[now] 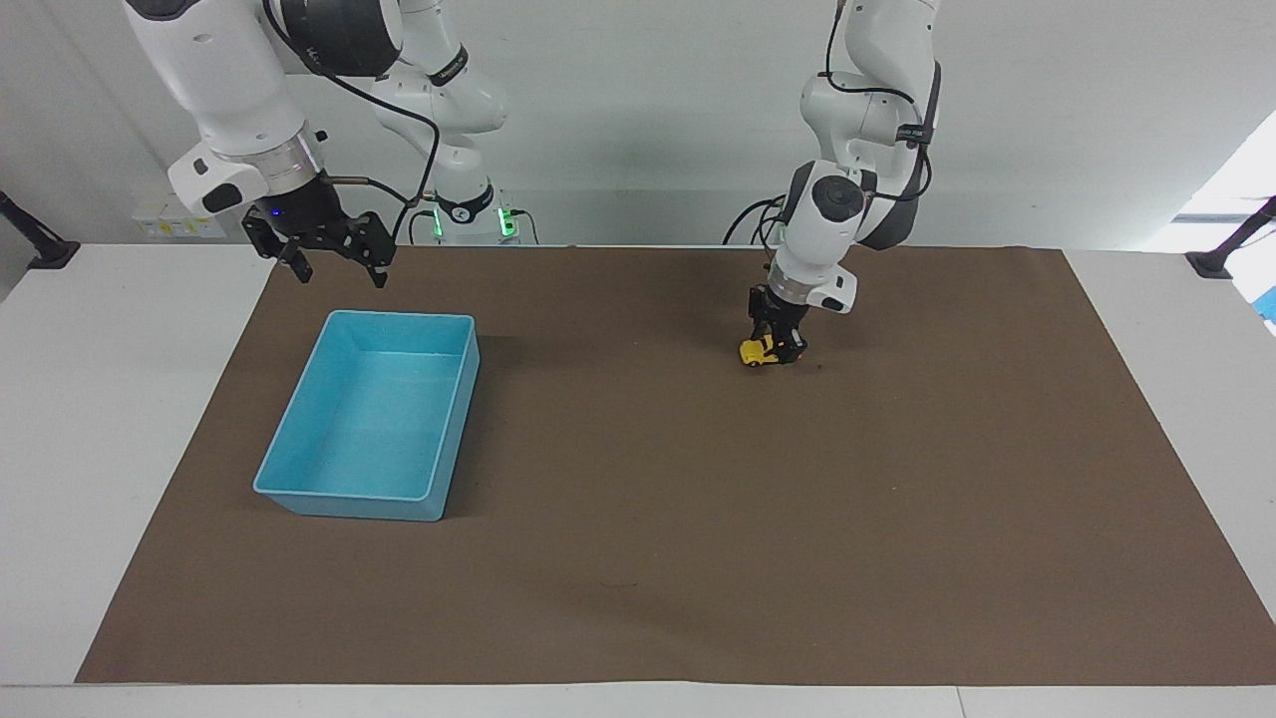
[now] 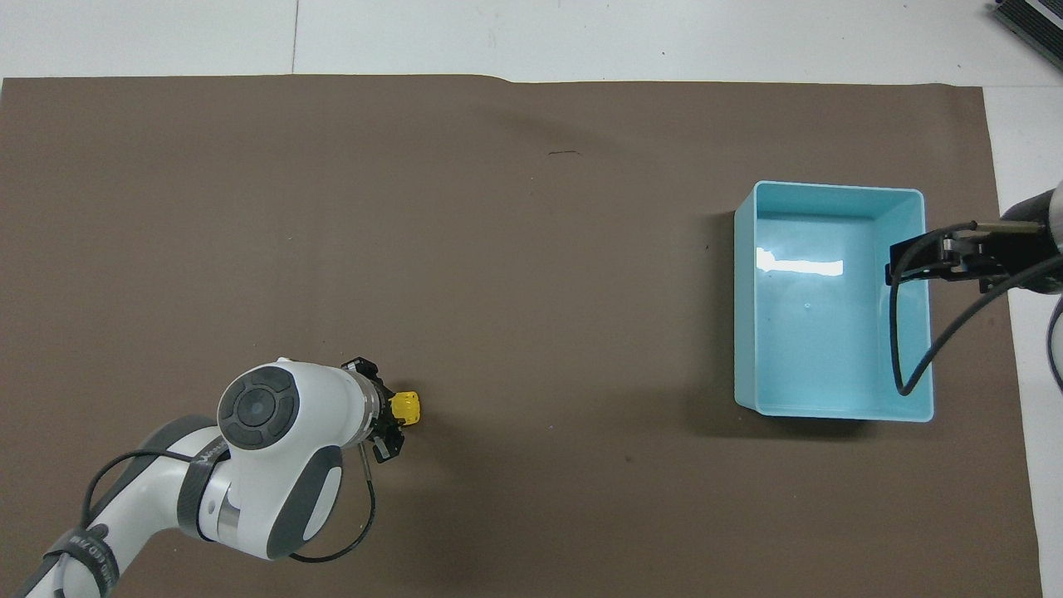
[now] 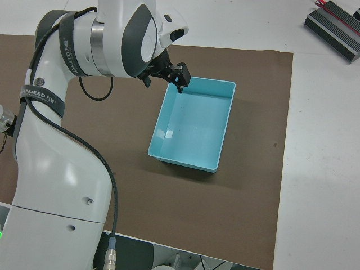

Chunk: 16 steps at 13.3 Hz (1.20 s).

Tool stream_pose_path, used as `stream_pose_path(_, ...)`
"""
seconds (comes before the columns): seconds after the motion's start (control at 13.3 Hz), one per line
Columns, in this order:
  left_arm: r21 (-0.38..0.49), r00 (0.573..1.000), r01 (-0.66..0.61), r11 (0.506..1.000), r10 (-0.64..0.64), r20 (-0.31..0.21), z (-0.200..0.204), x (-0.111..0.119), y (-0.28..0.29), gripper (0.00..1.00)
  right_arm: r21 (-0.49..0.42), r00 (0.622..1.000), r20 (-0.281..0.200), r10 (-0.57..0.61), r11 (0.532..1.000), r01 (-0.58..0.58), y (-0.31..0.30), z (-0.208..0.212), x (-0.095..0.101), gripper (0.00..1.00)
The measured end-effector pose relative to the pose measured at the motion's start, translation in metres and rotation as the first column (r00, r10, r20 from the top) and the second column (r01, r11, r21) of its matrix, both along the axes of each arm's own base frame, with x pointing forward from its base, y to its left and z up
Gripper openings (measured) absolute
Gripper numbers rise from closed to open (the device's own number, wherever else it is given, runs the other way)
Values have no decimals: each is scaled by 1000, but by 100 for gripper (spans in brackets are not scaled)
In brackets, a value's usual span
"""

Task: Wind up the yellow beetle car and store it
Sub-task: 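Press and drag the yellow car back toward the robot with the left gripper, then lift the left gripper off the car, letting it roll toward the box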

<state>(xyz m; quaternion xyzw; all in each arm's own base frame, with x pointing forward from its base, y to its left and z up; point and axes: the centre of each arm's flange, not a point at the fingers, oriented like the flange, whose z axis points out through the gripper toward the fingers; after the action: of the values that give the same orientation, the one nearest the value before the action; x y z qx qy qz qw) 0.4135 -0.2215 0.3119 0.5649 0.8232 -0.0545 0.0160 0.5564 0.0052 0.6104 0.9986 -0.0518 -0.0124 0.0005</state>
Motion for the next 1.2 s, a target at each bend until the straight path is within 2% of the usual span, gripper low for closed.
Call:
stream_pose_path(1.05,11,997,-68,998,68,-37,-1,8,55,41,0,1000,0,0,1000,0,0,0,0,100)
stream_pose_path(1.12,12,997,-74,997,74,-37,-2,10,58,48,0,1000,0,0,1000,0,0,0,0,100)
stream_pose_path(1.2,14,996,-81,997,82,-43,-4,14,63,59,0,1000,0,0,1000,0,0,0,0,100)
